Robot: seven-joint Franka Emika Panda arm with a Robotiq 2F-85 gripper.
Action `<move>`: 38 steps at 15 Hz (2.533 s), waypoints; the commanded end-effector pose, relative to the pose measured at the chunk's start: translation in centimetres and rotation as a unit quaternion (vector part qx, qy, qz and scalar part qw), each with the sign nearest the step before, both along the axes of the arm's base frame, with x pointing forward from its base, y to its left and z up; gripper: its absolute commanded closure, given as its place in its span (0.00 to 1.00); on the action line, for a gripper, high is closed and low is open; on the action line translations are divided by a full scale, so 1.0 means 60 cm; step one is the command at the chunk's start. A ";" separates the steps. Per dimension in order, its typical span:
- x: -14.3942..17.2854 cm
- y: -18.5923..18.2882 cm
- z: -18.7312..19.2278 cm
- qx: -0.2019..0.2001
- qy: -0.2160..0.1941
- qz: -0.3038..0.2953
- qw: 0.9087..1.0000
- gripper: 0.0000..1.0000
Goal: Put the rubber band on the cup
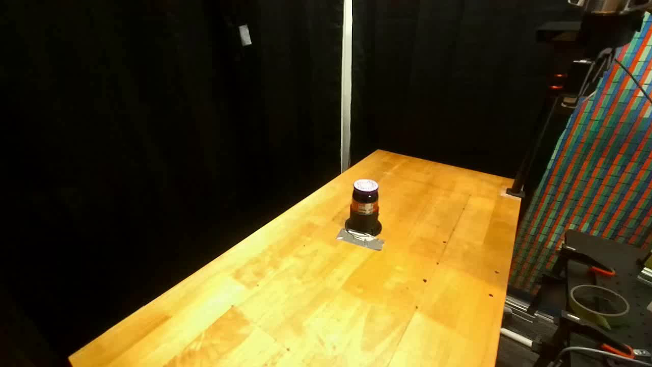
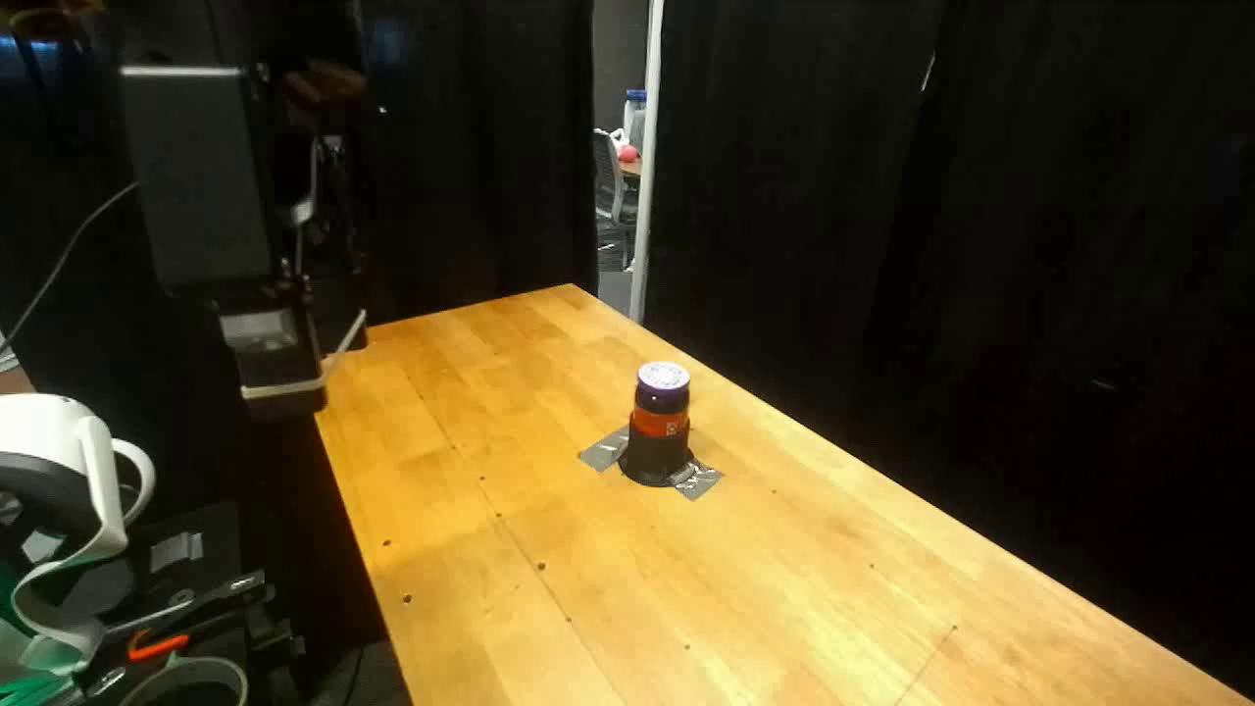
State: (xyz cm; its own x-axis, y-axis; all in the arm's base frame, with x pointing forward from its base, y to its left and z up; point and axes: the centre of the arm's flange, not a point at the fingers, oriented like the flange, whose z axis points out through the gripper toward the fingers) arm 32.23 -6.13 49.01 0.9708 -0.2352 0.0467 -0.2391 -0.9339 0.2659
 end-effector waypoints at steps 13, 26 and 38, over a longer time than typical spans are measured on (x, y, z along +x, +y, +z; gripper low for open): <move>0.184 0.105 0.026 -0.019 0.031 0.086 0.996 0.00; 0.574 0.286 -0.143 0.085 -0.036 0.127 0.988 0.00; 0.717 0.281 -0.315 0.136 0.043 0.086 0.986 0.00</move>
State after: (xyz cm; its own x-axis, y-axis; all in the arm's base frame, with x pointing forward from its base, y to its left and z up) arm 72.22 10.92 30.45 0.9979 -0.0491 -0.0413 -0.0478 -0.9983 0.0321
